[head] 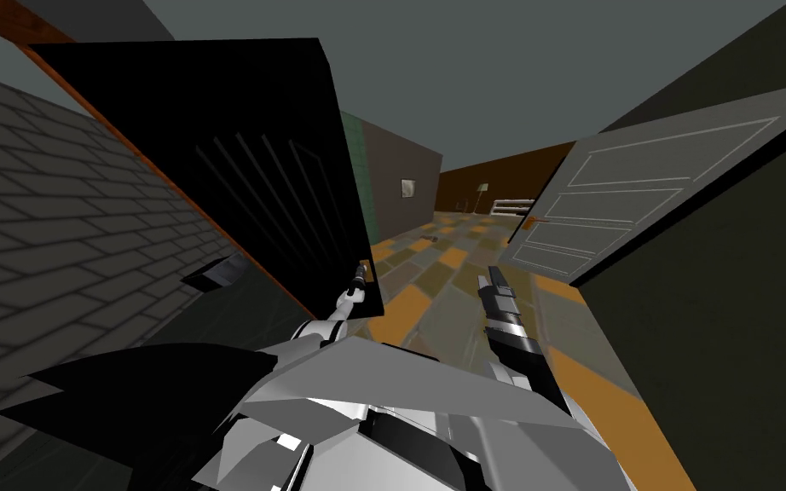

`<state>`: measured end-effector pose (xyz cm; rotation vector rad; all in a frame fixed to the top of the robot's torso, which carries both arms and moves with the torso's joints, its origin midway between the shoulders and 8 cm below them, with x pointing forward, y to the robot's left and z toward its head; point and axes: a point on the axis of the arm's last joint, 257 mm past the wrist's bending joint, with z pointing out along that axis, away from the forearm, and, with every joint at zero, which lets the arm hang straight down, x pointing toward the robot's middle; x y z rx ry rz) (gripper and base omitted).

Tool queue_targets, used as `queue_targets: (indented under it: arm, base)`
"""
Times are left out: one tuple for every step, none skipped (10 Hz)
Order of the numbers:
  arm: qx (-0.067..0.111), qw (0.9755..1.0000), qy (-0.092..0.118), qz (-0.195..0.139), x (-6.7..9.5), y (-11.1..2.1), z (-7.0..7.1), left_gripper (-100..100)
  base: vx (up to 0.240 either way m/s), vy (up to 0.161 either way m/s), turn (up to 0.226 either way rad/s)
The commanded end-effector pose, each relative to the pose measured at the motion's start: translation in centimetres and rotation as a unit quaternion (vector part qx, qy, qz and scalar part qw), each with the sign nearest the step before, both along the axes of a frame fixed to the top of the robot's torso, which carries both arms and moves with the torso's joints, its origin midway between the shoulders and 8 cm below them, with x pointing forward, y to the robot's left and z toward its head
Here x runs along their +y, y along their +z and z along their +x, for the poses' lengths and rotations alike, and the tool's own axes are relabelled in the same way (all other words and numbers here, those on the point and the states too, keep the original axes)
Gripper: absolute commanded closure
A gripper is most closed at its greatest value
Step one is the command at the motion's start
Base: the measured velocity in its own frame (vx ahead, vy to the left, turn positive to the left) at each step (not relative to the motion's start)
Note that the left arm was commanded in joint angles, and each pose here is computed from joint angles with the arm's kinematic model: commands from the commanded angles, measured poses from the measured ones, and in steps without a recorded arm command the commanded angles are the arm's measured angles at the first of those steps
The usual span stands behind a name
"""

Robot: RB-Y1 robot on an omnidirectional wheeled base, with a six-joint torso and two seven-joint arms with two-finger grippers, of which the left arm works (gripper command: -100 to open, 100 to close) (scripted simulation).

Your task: Push the door open

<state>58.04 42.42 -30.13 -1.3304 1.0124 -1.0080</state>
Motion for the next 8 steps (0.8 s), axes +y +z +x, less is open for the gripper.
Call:
queue_targets:
  arm:
    - [-0.002,0.9999,0.014,0.002,1.6,0.5,-0.3,100]
    - [-0.002,0.9998,0.018,0.002,2.0,0.5,-0.4,100]
    - [-0.003,0.9997,0.024,0.002,2.6,0.5,-0.7,100]
    - [-0.003,0.9996,0.029,0.002,3.1,0.5,-0.8,100]
    - [-0.003,0.9994,0.033,0.002,3.6,0.5,-1.0,100]
    - [-0.001,0.9995,0.031,0.001,3.4,0.2,-1.0,100]
    - [-0.002,0.9991,0.041,0.002,4.5,0.4,-1.4,100]
    - [-0.002,0.9990,0.044,0.002,4.7,0.4,-1.5,100]
  base:
    - [0.189,-0.089,0.058]
    - [0.188,-0.106,0.083]
    - [0.206,-0.095,0.081]
    - [0.182,-0.091,0.053]
    - [0.151,-0.080,0.052]
    - [0.068,-0.028,0.035]
    - [0.105,-0.009,0.039]
    - [0.167,-0.048,0.046]
